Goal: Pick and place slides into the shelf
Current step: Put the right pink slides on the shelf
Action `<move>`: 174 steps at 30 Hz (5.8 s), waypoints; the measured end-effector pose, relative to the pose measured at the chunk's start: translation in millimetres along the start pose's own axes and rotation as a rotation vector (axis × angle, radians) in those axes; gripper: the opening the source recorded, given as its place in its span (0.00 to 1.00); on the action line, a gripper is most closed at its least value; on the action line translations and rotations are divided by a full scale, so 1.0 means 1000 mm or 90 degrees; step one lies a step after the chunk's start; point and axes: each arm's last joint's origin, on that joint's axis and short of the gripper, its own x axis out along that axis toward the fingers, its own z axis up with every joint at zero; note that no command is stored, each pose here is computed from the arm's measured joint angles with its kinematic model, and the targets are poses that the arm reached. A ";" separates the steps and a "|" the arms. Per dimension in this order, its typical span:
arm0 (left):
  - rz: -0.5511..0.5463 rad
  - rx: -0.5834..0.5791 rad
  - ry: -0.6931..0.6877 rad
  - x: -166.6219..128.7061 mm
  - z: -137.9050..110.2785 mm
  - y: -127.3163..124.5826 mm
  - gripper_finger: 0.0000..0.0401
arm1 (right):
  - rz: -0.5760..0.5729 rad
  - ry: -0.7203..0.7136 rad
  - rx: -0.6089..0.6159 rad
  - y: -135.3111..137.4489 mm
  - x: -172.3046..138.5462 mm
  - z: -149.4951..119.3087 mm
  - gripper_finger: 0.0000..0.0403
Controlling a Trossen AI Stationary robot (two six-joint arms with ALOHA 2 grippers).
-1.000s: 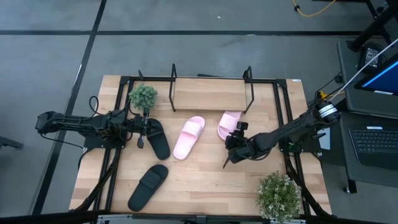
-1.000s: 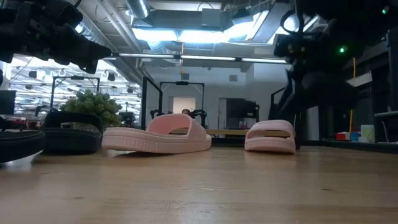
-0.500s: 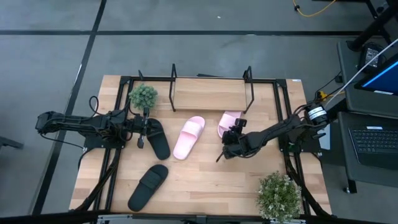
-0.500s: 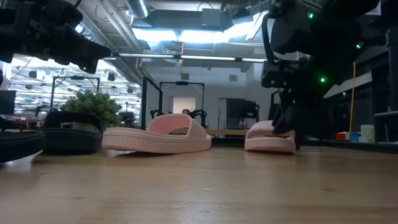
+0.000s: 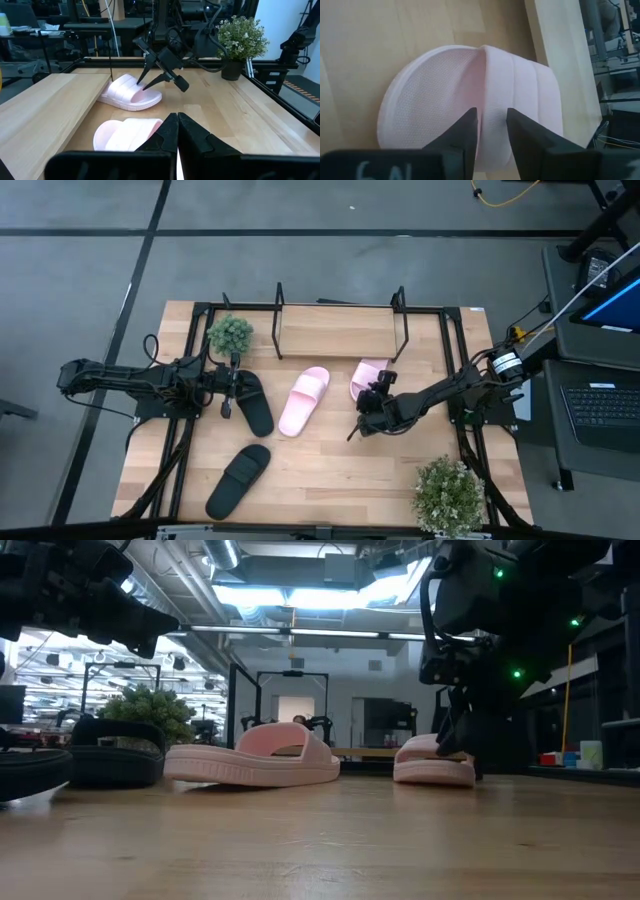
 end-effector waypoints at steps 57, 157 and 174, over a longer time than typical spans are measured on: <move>0.000 0.000 0.000 0.000 0.000 0.000 0.00 | -0.001 0.021 0.011 -0.004 0.005 -0.003 0.27; -0.001 0.031 0.027 0.000 -0.004 0.000 0.00 | -0.153 0.141 0.065 0.058 -0.026 0.029 0.51; 0.000 0.032 0.026 0.000 -0.004 0.000 0.00 | -0.164 0.153 0.079 0.051 -0.015 0.032 0.58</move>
